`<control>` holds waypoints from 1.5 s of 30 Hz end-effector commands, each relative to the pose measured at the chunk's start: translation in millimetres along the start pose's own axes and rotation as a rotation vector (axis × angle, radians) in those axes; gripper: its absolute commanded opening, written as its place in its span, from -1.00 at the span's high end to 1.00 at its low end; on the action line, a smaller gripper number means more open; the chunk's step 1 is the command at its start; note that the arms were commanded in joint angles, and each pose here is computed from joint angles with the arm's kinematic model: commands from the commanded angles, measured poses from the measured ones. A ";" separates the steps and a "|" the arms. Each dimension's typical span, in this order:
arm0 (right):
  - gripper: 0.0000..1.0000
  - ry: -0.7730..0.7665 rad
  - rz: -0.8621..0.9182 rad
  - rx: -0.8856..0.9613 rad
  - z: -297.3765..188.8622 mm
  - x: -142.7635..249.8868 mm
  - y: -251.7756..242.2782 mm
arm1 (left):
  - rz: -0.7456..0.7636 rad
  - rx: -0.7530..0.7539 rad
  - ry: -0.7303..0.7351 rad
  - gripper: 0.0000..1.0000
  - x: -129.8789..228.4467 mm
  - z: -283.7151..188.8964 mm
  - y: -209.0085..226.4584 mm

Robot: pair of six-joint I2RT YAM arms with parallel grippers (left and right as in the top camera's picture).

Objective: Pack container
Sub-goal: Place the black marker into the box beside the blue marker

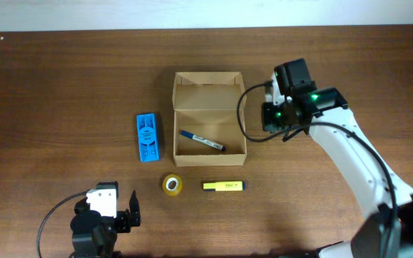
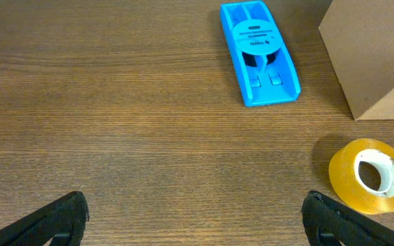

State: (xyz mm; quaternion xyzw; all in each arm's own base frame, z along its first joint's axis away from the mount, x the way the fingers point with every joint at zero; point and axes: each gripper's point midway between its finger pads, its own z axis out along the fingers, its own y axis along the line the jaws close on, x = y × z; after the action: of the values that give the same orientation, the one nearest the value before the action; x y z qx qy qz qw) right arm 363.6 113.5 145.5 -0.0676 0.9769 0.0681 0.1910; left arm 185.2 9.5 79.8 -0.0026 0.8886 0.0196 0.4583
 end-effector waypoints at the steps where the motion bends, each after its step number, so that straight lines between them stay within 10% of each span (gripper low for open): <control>1: 0.93 -0.047 -0.382 -0.134 -18.8 -7.2 48.3 | 0.014 -0.002 0.003 -0.99 2.1 1.1 0.4; 9: 0.93 -0.055 -0.736 -0.217 -21.4 11.7 105.7 | 0.014 -0.002 0.003 -0.99 2.1 1.1 0.4; 37: 0.92 0.087 -0.795 -0.203 83.0 23.9 118.4 | 0.014 -0.002 0.003 -0.99 2.1 1.1 0.4; 45: 0.21 0.087 -0.799 -0.205 84.1 24.7 120.3 | 0.014 -0.002 0.003 -0.99 2.1 1.1 0.4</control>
State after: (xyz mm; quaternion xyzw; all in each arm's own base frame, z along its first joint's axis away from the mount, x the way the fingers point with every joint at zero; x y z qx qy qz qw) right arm 350.2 236.5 72.0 -0.4551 0.8737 0.0845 0.1500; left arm 185.2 9.5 79.8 -0.0026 0.8886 0.0196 0.4583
